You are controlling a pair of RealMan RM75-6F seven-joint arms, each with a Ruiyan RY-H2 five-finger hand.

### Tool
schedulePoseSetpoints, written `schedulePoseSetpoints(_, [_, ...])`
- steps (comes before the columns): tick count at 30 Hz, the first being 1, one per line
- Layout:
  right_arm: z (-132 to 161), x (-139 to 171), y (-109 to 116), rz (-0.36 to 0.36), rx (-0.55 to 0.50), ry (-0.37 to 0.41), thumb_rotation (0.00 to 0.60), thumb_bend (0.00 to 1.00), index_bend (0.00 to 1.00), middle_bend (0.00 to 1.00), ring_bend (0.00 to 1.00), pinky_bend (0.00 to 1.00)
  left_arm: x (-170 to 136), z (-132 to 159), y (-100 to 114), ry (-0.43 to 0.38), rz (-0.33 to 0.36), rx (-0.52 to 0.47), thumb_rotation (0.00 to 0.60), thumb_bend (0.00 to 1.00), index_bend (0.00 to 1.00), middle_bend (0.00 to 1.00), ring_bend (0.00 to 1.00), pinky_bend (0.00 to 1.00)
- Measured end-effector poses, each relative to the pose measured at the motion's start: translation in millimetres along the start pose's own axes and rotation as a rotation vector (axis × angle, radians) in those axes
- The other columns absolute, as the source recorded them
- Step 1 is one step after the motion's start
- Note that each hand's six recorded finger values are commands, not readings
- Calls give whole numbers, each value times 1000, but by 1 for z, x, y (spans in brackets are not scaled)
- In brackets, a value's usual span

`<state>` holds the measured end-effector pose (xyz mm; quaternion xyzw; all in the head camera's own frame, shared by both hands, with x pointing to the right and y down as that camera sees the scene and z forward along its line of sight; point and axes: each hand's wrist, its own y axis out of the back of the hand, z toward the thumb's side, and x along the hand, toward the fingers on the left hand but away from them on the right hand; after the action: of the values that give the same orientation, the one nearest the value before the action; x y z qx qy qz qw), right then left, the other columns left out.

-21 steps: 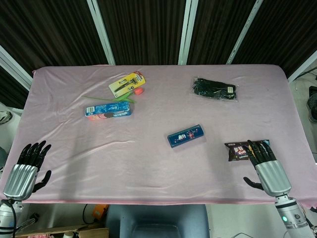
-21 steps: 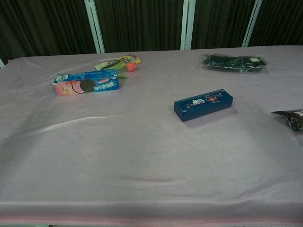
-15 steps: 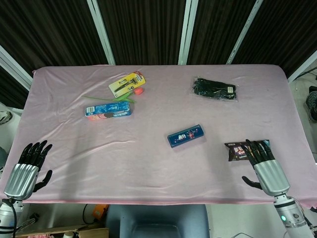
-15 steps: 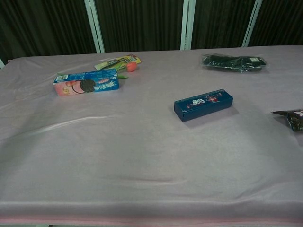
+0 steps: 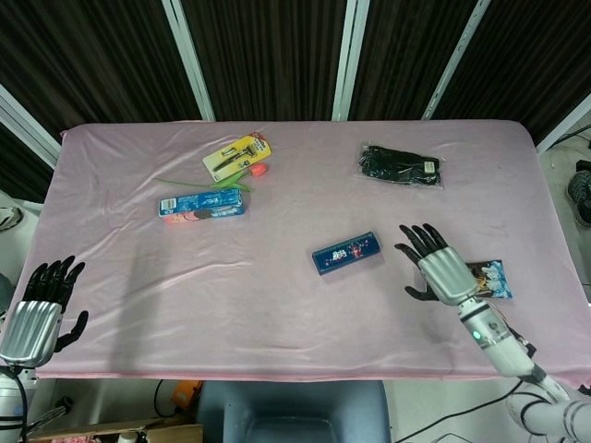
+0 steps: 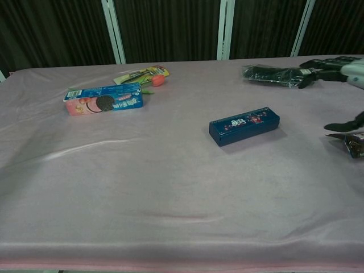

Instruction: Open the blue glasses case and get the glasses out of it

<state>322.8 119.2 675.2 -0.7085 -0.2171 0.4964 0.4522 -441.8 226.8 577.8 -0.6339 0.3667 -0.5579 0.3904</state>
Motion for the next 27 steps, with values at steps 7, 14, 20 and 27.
schedulePoseSetpoints(7, [18, -72, -5, 38, 26, 35, 600, 406, 398, 105, 1, 0, 3, -6, 3, 48, 27, 6, 600, 376, 0, 0, 0, 0])
schedulePoseSetpoints(14, [41, -102, -13, 70, 40, 45, 600, 452, 426, 135, 28, 0, 3, -6, 3, 42, 22, 5, 600, 375, 0, 0, 0, 0])
schedulePoseSetpoints(20, [44, -108, -20, 84, 64, 32, 600, 452, 441, 137, 54, 0, 1, -7, 4, 40, 21, 2, 600, 376, 0, 0, 0, 0])
schedulePoseSetpoints(27, [47, -112, -26, 98, 63, 26, 600, 452, 457, 138, 60, 0, -1, -8, 6, 43, 32, -3, 600, 377, 0, 0, 0, 0])
